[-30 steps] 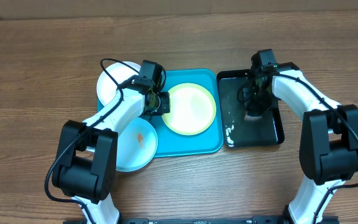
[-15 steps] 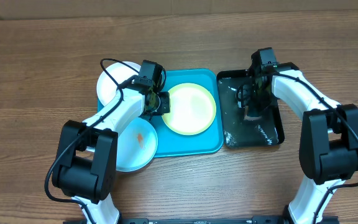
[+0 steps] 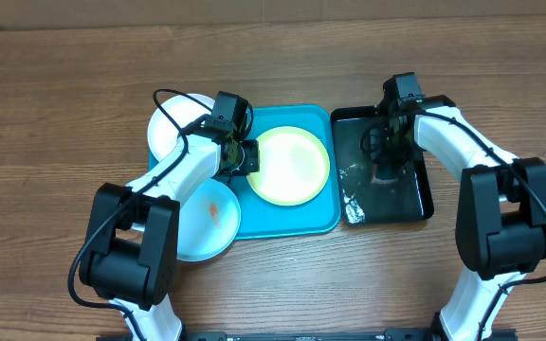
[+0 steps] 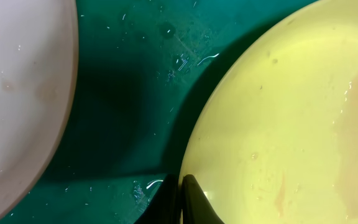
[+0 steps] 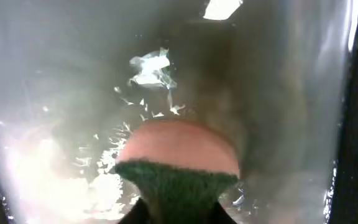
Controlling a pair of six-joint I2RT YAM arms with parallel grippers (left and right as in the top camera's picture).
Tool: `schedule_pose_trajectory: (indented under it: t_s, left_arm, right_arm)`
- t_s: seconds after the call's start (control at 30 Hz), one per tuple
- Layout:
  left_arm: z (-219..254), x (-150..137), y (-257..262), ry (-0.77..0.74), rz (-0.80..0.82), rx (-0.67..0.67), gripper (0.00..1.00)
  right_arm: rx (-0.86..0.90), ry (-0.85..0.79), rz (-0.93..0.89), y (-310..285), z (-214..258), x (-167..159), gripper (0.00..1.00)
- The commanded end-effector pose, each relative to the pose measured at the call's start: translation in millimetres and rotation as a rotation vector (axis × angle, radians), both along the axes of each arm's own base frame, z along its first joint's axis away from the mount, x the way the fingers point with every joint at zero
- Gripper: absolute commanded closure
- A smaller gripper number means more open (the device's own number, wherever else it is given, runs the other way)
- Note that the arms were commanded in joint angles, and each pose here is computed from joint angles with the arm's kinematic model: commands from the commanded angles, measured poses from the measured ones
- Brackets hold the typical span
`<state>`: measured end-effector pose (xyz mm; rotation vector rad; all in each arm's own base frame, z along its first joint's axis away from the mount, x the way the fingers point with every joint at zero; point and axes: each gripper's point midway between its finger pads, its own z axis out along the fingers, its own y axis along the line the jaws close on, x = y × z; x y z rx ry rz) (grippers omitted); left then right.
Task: Clean dirty plates on tray and stack at the side
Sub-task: 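Return the sponge to the black water tray with the right gripper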
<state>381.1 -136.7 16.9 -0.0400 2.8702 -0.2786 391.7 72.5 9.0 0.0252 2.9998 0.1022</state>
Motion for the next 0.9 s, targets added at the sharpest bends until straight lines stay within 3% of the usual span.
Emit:
schedule_pose_trajectory:
  t_s: [0.0,0.03,0.1,0.23,0.27,0.3,0.33,0.37,0.4,0.43,0.47,0.67,0.87]
  left_arm:
    - [-7,-5,-2,0.023,0.009,-0.002,0.93]
    - [-7,-5,-2,0.023,0.009,-0.002,0.92]
    - [-7,-5,-2,0.023,0.009,-0.002,0.91]
    - [-7,-5,-2,0.023,0.009,-0.002,0.91]
    - [-7,-5,-2,0.023,0.009,-0.002,0.91]
    - [-7,-5,-2,0.023,0.009,-0.002,0.91]
    - [-7,-5,-2,0.023,0.009,-0.002,0.91]
    - [-7,-5,-2,0.023,0.009,-0.002,0.91]
    - [-7,-5,-2,0.023,0.009,-0.002,0.91]
    - [-7,-5,-2,0.023,0.009,-0.002,0.90]
    - [-7,-5,-2,0.023,0.009,-0.002,0.90]
    - [-7,-5,-2,0.023,0.009,-0.002,0.87]
    - [-7,-6,-2,0.024,0.009,-0.002,0.87]
  right_arm:
    - [0.003,0.009,0.011,2,-4,-2,0.33]
    - [0.002,0.010,0.011,2,-4,-2,0.24]
    - [0.002,0.011,0.011,2,-4,-3,0.18]
    - [0.001,0.018,0.011,2,-8,-6,0.25]
    - [0.001,0.020,0.011,1,-11,-8,0.55]
    - [0.001,0.018,0.011,1,-14,-9,0.74]
    - [0.001,0.017,0.011,1,-16,-9,0.83]
    - [0.001,0.017,0.011,1,-19,-11,0.81]
    - [0.001,0.019,0.011,1,-19,-12,0.71]
    - [0.000,0.024,0.011,0,-19,-13,0.37]
    - [0.003,0.031,0.012,1,-18,-14,0.25]
    - [0.040,0.118,0.020,8,8,-23,0.24]
    - [0.039,0.178,0.018,7,2,-40,0.25]
